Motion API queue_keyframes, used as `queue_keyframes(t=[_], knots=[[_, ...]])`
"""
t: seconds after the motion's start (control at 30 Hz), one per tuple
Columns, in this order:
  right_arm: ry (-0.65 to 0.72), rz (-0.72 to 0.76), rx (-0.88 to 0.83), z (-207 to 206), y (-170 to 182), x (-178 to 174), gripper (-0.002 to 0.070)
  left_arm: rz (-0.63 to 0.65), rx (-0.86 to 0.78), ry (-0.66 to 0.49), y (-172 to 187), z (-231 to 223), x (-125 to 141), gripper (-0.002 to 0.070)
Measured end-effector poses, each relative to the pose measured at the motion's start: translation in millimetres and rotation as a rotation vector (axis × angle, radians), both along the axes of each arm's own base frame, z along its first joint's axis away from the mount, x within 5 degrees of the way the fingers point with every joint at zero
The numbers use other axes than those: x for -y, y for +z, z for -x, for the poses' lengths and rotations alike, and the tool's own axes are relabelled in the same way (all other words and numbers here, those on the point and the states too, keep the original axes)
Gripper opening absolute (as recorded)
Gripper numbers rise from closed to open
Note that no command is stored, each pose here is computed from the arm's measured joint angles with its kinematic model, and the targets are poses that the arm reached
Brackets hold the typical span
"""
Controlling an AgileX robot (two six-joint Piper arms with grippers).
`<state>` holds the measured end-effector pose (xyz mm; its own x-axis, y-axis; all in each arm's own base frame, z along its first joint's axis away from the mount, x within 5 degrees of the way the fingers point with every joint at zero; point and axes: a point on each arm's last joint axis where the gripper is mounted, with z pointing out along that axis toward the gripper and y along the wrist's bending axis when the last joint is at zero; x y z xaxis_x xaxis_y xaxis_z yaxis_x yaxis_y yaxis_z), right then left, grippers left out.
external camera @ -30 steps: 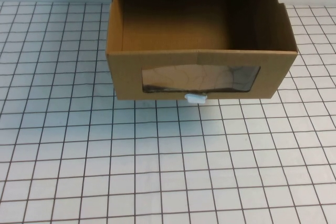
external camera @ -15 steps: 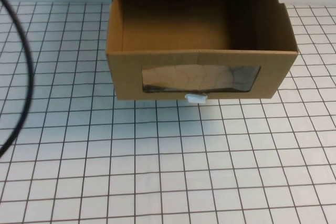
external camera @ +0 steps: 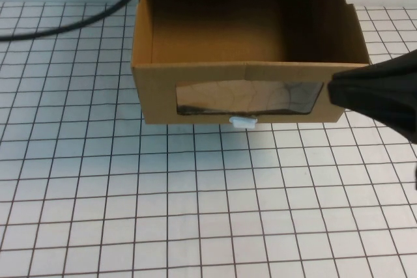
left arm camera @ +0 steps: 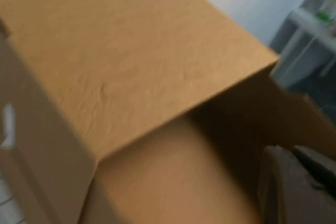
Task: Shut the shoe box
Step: Press the shoe box with left arm, then close the shoe box with your right arm
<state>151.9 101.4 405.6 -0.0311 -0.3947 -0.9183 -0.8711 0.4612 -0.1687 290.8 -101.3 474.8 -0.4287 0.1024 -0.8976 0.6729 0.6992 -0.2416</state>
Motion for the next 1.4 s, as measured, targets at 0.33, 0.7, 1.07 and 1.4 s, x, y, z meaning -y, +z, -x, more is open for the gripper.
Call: queue_keyframes(t=[0.33,0.7,1.07,1.4], knots=[[0.123,0.100,0.019,-34,-26,-15,-0.0014,0.115,-0.051,-0.153,-27,-97,64,-0.0005],[0.393,0.472,0.348,-24,-43,-40,-0.0014,0.130,-0.223,-0.147,-92,-148,106,-0.0005],[0.510,0.709,0.558,-64,-89,-82,-0.0014,0.164,-0.254,-0.130,-92,-149,107,-0.0005],[0.529,0.813,0.586,-123,-128,-106,-0.0014,0.176,-0.265,-0.122,-92,-149,107,-0.0005]])
